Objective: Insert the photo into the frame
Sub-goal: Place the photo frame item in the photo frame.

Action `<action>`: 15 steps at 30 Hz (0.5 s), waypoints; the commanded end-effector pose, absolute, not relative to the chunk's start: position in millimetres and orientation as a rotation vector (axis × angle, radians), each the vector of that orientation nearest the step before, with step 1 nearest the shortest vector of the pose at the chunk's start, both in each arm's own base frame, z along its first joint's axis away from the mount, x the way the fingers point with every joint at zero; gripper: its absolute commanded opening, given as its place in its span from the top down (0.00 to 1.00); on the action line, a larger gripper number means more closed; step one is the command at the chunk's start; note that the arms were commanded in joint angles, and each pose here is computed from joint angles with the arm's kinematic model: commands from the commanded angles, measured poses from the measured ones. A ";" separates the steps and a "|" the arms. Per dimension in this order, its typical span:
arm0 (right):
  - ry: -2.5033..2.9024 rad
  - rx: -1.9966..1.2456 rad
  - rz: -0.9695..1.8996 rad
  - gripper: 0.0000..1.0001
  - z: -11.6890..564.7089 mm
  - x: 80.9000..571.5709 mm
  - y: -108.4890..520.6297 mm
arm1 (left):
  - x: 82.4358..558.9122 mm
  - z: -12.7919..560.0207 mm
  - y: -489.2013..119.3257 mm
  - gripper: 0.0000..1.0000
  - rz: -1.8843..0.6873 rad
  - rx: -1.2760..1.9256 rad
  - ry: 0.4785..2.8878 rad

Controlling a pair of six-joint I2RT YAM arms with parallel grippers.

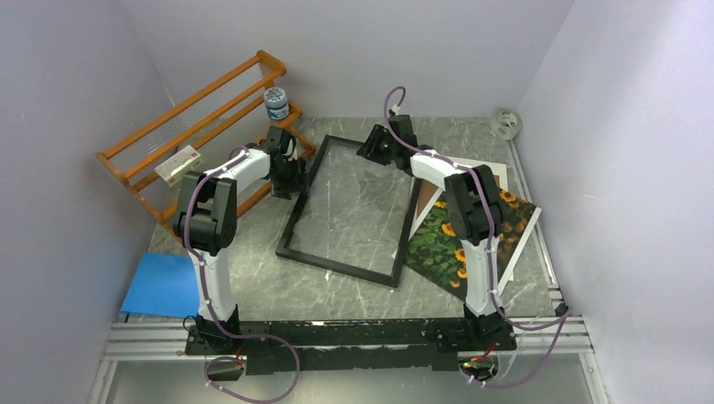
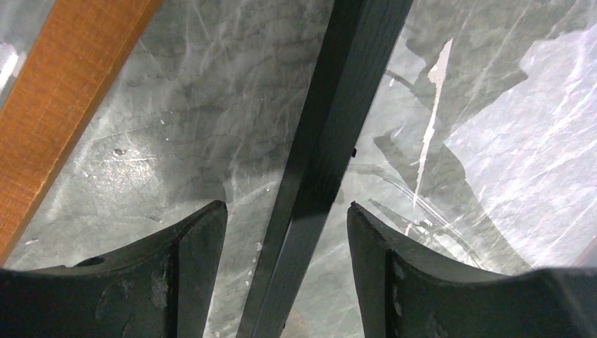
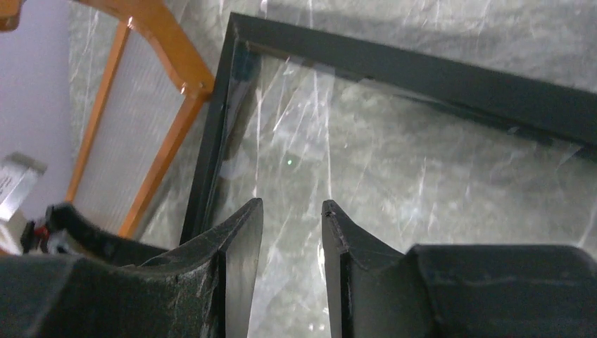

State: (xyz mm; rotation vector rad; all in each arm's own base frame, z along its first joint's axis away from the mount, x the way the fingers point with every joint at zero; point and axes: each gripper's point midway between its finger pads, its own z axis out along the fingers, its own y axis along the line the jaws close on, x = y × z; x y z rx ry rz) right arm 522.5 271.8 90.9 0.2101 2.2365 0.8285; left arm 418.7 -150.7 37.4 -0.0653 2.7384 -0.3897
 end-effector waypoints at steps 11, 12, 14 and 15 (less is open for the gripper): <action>2.090 0.244 0.777 0.62 84.6 590.1 281.0 | 414.7 48.5 -154.4 0.33 -0.457 -0.040 2.694; 2.090 0.243 0.776 0.62 82.7 590.1 281.3 | 414.9 48.8 -154.9 0.33 -0.461 -0.038 2.693; 2.086 0.239 0.770 0.62 80.9 590.8 280.7 | 414.8 48.8 -155.0 0.33 -0.463 -0.040 2.693; 2.087 0.238 0.766 0.62 79.8 591.5 280.6 | 415.3 49.3 -155.3 0.33 -0.464 -0.040 2.690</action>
